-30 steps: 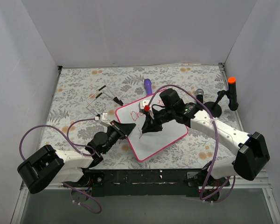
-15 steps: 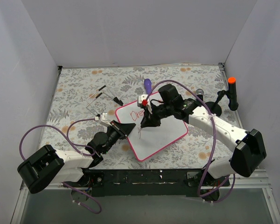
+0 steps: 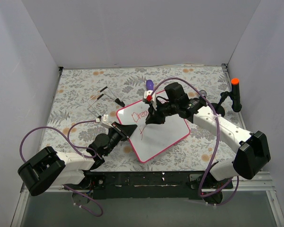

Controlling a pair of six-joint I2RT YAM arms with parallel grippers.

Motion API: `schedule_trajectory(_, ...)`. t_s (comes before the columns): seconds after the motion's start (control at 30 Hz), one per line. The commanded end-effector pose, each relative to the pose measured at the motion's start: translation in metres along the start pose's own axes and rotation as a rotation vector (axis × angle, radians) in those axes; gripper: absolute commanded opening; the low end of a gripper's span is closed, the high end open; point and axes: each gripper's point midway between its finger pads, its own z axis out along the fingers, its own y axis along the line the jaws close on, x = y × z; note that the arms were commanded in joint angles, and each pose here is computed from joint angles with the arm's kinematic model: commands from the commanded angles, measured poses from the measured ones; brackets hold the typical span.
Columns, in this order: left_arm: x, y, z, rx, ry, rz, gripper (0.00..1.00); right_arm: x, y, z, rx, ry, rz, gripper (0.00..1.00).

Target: Write a sentence on the whiteboard

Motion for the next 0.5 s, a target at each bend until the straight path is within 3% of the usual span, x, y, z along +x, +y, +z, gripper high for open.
schedule_trajectory(0.0,-0.034,-0.073,-0.001,0.252,-0.11,-0.096,0.0,-0.017,0.003,-0.006,-0.022,-0.05,-0.047,0.01)
schedule_trajectory(0.13,-0.035,-0.073,-0.002,0.249,-0.112,-0.096,0.0,-0.033,0.027,-0.013,-0.138,-0.11,-0.087,0.01)
schedule_trajectory(0.47,-0.035,-0.073,-0.003,0.249,-0.112,-0.093,0.0,-0.032,0.002,-0.027,-0.054,-0.125,-0.053,0.01)
